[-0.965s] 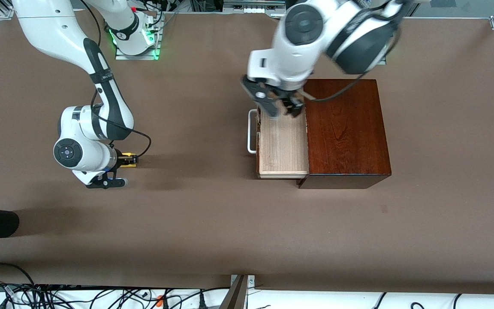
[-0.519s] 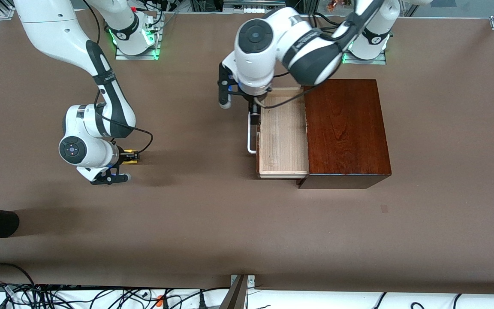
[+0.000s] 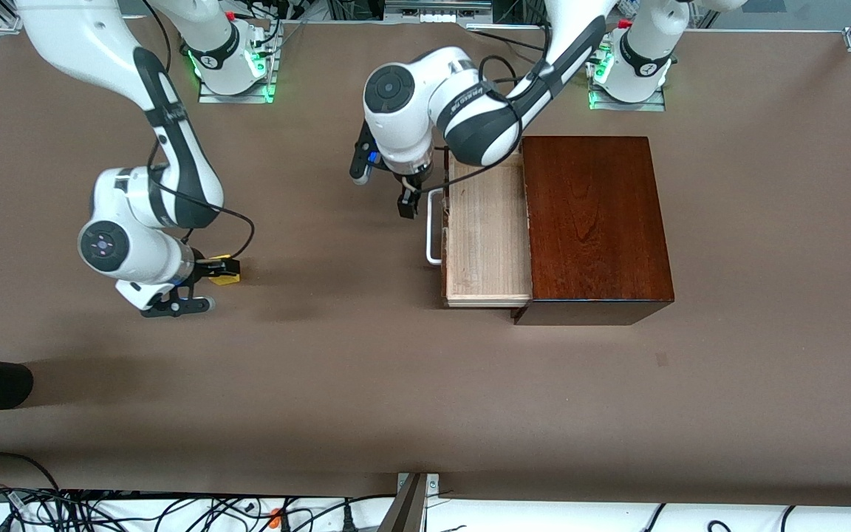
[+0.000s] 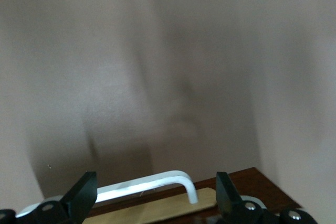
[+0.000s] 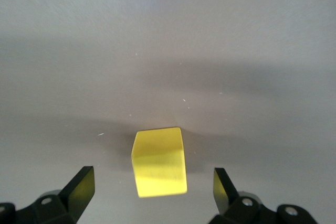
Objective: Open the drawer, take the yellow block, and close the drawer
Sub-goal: 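Place the cube on the table while the left gripper reaches the drawer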
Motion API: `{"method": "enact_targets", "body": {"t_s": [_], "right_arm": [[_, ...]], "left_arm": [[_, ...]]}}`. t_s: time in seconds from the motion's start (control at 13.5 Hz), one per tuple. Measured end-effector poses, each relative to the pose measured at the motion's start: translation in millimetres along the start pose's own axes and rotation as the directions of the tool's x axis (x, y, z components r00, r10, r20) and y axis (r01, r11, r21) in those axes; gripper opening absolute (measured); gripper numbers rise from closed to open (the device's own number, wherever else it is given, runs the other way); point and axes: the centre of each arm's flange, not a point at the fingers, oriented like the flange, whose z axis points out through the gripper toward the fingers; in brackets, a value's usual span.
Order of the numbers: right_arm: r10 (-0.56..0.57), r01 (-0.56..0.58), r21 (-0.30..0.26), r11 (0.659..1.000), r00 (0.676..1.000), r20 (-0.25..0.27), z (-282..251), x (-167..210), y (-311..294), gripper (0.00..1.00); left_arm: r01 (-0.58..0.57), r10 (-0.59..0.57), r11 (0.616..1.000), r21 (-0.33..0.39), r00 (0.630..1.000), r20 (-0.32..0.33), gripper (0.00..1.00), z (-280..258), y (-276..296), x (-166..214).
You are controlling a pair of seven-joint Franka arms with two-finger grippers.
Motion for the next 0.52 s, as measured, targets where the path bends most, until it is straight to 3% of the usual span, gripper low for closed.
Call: {"method": "enact_targets", "body": {"t_s": [0.22,0.52], "right_arm": [[0.026,-0.025,0.011,1.000,0.999,-0.042,-72.1,-4.5,16.9,1.00],[0.054,-0.051,0.031,0.998,0.994,-0.097,-166.8,-24.8,44.7,1.00]], "left_arm": [[-0.014,0.014,1.000,0.009,0.999,0.040,1.00,21.0,-6.7,-2.7],[0.007,-0.008,1.000,0.026,0.999,0.047,1.00,18.3,-19.5,-15.3]]}}
